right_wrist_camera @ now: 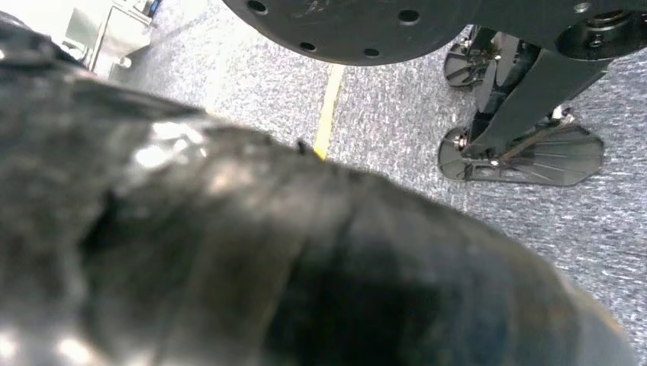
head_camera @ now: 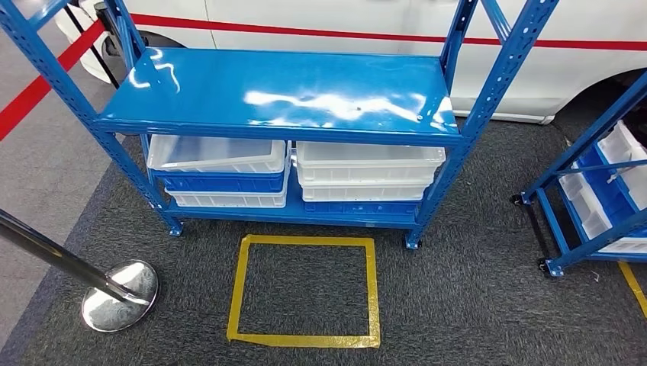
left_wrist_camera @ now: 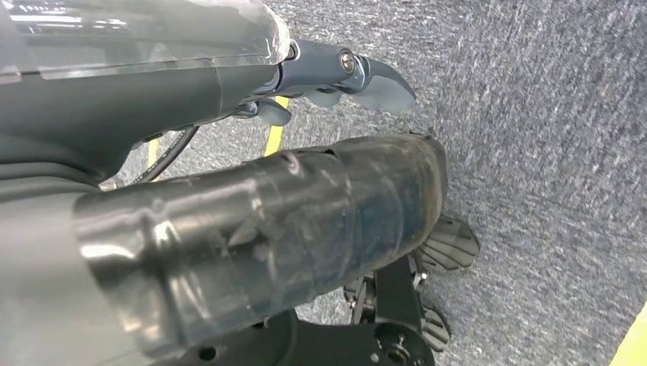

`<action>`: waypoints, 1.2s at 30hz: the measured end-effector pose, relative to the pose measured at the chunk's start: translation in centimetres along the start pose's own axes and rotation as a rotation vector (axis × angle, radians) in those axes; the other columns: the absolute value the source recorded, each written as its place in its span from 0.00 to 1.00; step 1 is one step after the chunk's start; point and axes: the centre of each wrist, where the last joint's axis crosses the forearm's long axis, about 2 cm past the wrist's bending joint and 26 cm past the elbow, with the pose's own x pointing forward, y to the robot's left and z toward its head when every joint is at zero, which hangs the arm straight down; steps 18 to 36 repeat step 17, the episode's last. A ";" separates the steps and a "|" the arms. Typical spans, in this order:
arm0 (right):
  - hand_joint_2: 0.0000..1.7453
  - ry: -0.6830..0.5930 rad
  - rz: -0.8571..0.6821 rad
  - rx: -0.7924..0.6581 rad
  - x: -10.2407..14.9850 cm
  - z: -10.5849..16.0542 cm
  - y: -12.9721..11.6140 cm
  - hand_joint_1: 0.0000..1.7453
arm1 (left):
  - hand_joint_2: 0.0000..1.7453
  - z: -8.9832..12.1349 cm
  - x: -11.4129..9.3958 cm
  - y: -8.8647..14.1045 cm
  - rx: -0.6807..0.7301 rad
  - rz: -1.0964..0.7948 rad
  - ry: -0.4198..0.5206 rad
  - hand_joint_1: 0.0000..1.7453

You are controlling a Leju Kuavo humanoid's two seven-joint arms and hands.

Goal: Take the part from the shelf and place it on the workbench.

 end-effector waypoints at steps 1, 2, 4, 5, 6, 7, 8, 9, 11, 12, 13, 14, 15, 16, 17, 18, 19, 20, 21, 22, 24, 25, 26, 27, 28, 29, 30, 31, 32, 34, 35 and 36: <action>0.00 -0.001 0.000 0.000 0.0 0.0 0.0 0.00 | 0.00 0.0 0.0 0.0 -0.001 0.001 -0.001 0.00; 0.00 -0.003 0.000 0.001 0.0 0.0 0.0 0.00 | 0.00 0.0 0.0 0.0 -0.002 0.001 -0.003 0.00; 0.00 -0.008 0.000 0.002 0.0 0.0 0.0 0.00 | 0.00 0.0 0.0 0.0 -0.002 0.002 -0.006 0.00; 0.00 -0.010 -0.001 0.002 0.0 0.0 0.0 0.00 | 0.00 0.0 0.0 0.0 -0.002 0.002 -0.007 0.00; 0.00 -0.011 -0.002 0.003 0.0 0.0 0.0 0.00 | 0.00 0.0 0.0 0.0 -0.002 0.003 -0.007 0.00; 0.00 -0.011 -0.002 0.003 0.0 0.0 0.0 0.00 | 0.00 0.0 0.0 0.0 -0.002 0.003 -0.006 0.00; 0.00 -0.011 -0.003 0.003 0.0 0.0 0.0 0.00 | 0.00 0.0 -0.1 0.0 -0.001 0.003 -0.005 0.00; 0.00 -0.012 -0.004 0.004 0.0 0.0 -0.1 0.00 | 0.00 0.0 -0.1 0.0 -0.001 0.003 -0.005 0.00; 0.00 -0.014 -0.004 0.006 0.0 0.0 -0.1 0.00 | 0.00 0.0 -0.2 0.1 -0.001 0.003 -0.006 0.00; 0.00 -0.014 -0.004 0.008 0.0 0.0 -0.1 0.00 | 0.00 0.0 -0.2 0.1 0.000 0.003 -0.007 0.00; 0.00 -0.015 -0.004 0.010 0.0 0.0 0.0 0.00 | 0.00 0.0 -0.1 0.2 0.001 0.004 -0.008 0.00; 0.00 -0.015 -0.004 0.011 0.0 0.0 0.0 0.00 | 0.00 0.0 -0.1 0.2 0.001 0.004 -0.009 0.00; 0.00 -0.015 -0.004 0.010 0.0 0.0 0.0 0.00 | 0.00 0.0 0.0 0.2 0.002 0.004 -0.010 0.00; 0.00 -0.014 -0.004 0.009 0.0 0.0 0.0 0.00 | 0.00 0.0 0.0 0.3 0.002 0.005 -0.010 0.00; 0.00 -0.014 -0.003 0.008 0.0 0.0 0.0 0.00 | 0.00 0.0 0.0 0.3 0.002 0.005 -0.010 0.00; 0.00 -0.014 -0.003 0.008 0.0 0.0 0.0 0.00 | 0.00 0.0 0.0 0.3 0.002 0.005 -0.010 0.00; 0.00 -0.014 -0.003 0.008 0.0 0.0 0.0 0.00 | 0.00 0.0 0.0 0.3 0.002 0.005 -0.010 0.00; 0.00 -0.014 -0.003 0.008 0.0 0.0 0.0 0.00 | 0.00 0.0 0.0 0.3 0.002 0.005 -0.010 0.00; 0.00 -0.014 -0.003 0.008 0.0 0.0 0.0 0.00 | 0.00 0.0 0.0 0.3 0.002 0.005 -0.010 0.00; 0.00 -0.014 -0.003 0.008 0.0 0.0 0.0 0.00 | 0.00 0.0 0.0 0.3 0.002 0.005 -0.010 0.00; 0.00 -0.014 -0.003 0.008 0.0 0.0 0.0 0.00 | 0.00 0.0 0.0 0.3 0.002 0.005 -0.010 0.00; 0.00 -0.014 -0.003 0.008 0.0 0.0 0.0 0.00 | 0.00 0.0 0.0 0.3 0.002 0.005 -0.010 0.00; 0.00 -0.014 -0.003 0.008 0.0 0.0 0.0 0.00 | 0.00 0.0 0.0 0.3 0.002 0.005 -0.010 0.00; 0.00 -0.014 -0.003 0.008 0.0 0.0 0.0 0.00 | 0.00 0.0 0.0 0.3 0.002 0.005 -0.010 0.00; 0.00 -0.014 -0.003 0.008 0.0 0.0 0.0 0.00 | 0.00 0.0 0.0 0.3 0.002 0.005 -0.010 0.00; 0.00 -0.014 -0.003 0.008 0.0 0.0 0.0 0.00 | 0.00 0.0 0.0 0.3 0.002 0.005 -0.010 0.00; 0.00 -0.014 -0.003 0.008 0.0 0.0 0.0 0.00 | 0.00 0.0 0.0 0.3 0.002 0.005 -0.010 0.00; 0.00 -0.014 -0.003 0.008 0.0 0.0 0.0 0.00 | 0.00 0.0 0.0 0.3 0.002 0.005 -0.010 0.00; 0.00 -0.014 -0.003 0.008 0.0 0.0 0.0 0.00 | 0.00 0.0 0.0 0.3 0.002 0.005 -0.010 0.00; 0.00 -0.014 -0.003 0.008 0.0 0.0 0.0 0.00 | 0.00 0.0 0.0 0.3 0.002 0.005 -0.010 0.00; 0.00 -0.014 -0.003 0.008 0.0 0.0 0.0 0.00 | 0.00 0.0 0.0 0.3 0.002 0.005 -0.010 0.00; 0.00 -0.014 -0.003 0.008 0.0 0.0 0.0 0.00 | 0.00 0.0 0.0 0.3 0.002 0.005 -0.010 0.00</action>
